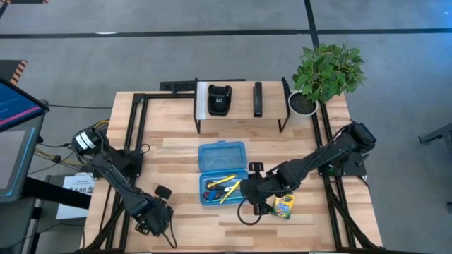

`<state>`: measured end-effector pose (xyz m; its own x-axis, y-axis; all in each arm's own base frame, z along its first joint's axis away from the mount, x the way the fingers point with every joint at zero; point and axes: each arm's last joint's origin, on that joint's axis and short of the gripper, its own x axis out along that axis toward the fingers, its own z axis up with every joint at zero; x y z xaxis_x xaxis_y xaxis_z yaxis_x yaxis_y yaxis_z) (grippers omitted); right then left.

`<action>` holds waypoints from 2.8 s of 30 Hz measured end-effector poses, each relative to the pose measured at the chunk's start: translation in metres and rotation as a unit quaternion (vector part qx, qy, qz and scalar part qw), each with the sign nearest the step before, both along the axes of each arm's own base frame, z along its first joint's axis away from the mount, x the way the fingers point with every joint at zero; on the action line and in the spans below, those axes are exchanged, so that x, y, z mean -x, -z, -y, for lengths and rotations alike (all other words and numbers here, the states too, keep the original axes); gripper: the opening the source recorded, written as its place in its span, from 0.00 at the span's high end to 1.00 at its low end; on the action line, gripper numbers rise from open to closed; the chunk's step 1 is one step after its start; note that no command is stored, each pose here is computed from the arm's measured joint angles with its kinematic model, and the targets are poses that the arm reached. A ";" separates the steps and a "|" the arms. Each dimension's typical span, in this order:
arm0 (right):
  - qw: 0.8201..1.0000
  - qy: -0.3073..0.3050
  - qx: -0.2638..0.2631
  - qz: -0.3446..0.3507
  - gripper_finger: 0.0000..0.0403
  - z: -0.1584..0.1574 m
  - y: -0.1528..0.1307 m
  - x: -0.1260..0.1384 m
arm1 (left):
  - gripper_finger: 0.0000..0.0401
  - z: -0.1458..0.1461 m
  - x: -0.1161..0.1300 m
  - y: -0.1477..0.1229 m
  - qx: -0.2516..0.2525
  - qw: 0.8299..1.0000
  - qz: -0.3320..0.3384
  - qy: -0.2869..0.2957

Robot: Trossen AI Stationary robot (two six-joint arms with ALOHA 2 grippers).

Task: Pack school essentials
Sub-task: Put the orange pencil into the supply box

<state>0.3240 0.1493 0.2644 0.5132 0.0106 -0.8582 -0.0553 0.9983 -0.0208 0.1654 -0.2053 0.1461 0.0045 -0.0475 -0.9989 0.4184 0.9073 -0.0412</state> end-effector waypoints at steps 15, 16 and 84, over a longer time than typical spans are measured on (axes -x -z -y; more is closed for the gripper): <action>1.000 0.003 -0.001 0.001 0.56 0.002 0.000 -0.001 | 0.75 -0.001 -0.011 0.004 -0.016 0.997 0.041 0.067; 1.000 0.003 -0.001 0.002 0.56 0.002 0.000 -0.001 | 0.75 -0.003 -0.012 0.004 -0.017 0.997 0.041 0.067; 1.000 0.002 -0.005 0.009 0.58 0.002 0.000 -0.003 | 0.75 -0.056 -0.113 0.008 -0.033 0.978 0.082 0.191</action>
